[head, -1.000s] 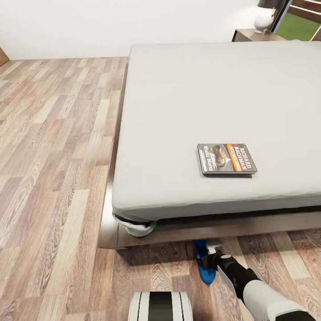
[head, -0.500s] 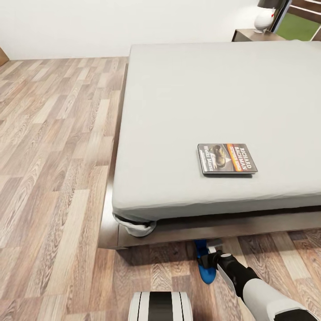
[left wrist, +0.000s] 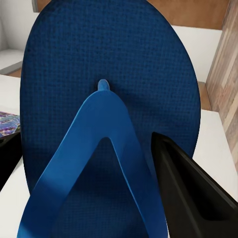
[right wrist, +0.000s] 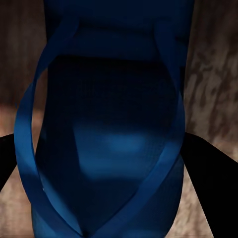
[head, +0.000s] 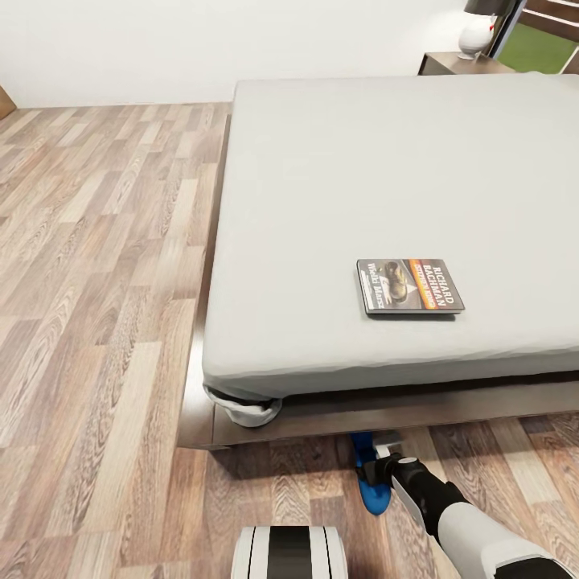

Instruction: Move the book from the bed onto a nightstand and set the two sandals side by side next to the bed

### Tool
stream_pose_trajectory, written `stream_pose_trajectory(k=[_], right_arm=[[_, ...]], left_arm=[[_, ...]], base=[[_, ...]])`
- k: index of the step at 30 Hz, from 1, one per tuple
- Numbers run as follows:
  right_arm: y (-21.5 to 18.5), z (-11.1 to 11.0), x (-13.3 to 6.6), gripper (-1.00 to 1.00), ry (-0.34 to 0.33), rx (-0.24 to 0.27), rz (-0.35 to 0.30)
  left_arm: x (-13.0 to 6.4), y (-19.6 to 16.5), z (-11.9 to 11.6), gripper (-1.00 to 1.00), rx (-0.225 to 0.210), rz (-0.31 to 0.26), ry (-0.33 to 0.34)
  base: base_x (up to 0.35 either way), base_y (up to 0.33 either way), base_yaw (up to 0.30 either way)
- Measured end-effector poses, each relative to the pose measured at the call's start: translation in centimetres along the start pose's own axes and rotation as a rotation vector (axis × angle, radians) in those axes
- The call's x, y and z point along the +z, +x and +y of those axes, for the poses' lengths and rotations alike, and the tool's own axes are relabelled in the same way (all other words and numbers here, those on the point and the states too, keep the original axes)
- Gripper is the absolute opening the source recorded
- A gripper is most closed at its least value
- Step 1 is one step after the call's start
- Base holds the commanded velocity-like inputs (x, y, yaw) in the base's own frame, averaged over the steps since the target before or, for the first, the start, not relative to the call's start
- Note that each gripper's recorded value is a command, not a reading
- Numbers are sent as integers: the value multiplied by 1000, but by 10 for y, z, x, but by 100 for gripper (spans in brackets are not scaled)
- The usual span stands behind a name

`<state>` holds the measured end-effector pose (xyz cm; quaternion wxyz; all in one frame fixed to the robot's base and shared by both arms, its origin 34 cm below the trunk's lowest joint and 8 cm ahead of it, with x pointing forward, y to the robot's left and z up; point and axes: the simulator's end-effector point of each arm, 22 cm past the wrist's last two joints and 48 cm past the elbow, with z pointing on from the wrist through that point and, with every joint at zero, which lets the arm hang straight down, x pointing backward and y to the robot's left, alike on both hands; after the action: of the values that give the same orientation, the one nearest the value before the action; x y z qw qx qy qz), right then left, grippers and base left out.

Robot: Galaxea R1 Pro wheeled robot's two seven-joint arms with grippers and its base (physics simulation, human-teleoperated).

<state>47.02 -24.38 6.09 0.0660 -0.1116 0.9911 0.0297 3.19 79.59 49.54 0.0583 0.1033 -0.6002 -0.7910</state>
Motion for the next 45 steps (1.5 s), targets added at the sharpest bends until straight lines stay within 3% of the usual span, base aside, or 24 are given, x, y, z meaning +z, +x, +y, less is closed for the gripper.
stream_pose_trajectory(k=[45], right_arm=[[0,-1,0,-100,1,2,-1]], left_arm=[[1,0,1,-100,1,0,-2]], base=[[0,27,0]])
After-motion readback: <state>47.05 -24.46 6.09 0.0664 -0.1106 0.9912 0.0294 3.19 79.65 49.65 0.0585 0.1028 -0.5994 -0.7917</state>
